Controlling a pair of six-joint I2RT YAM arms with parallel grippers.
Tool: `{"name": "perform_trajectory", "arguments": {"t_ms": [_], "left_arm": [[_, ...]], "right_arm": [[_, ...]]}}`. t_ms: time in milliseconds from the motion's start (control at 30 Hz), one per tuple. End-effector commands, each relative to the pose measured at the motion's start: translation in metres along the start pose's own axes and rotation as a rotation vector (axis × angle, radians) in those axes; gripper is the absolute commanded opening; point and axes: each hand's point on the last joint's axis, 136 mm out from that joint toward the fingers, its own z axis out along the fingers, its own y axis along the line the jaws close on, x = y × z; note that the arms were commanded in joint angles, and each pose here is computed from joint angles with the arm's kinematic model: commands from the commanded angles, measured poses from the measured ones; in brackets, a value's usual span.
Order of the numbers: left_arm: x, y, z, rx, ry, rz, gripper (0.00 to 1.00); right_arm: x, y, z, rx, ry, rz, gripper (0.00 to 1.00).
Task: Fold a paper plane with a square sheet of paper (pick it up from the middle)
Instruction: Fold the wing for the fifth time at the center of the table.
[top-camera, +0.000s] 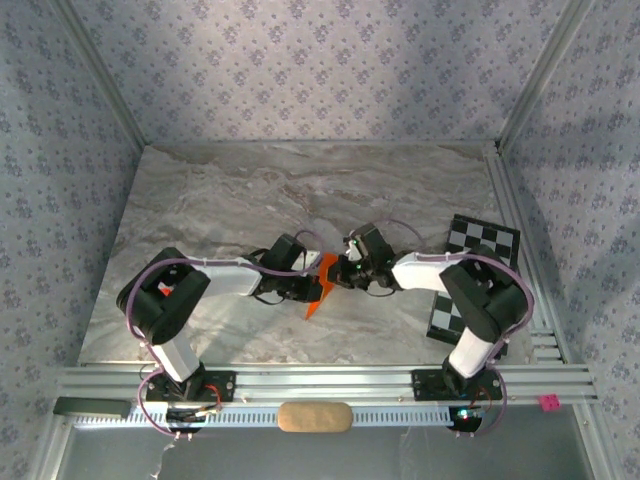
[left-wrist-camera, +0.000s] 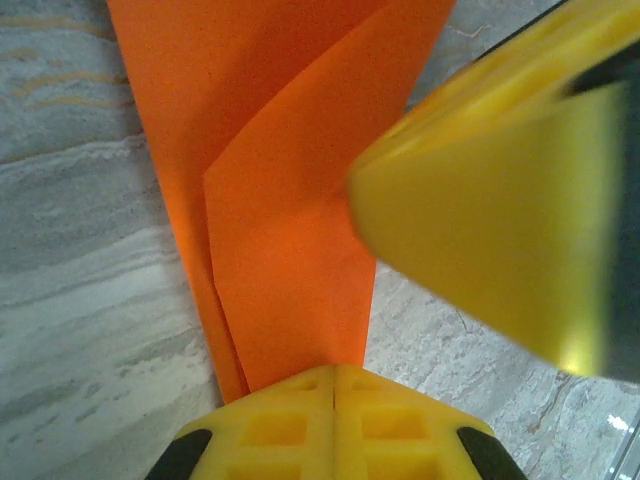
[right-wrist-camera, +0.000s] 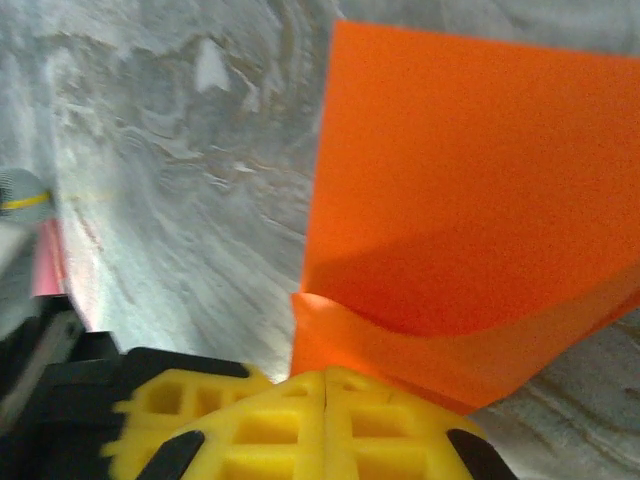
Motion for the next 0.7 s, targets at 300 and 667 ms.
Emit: {"name": "perform_trajectory", "arguments": {"t_ms": [300,667], "left_arm": [[0.055,0.046,0.002,-0.135,0.175,-0.098,0.0],[0.061,0.051,0.004,-0.137,0.184,-0.114,0.0]], "right_arm": [[-0.034,-0.042,-0.001,0.073,-0.093,0.076,0.05],[-0.068,-0.09,-0.027,0.182,-0.213,0.228,0.06]]}}
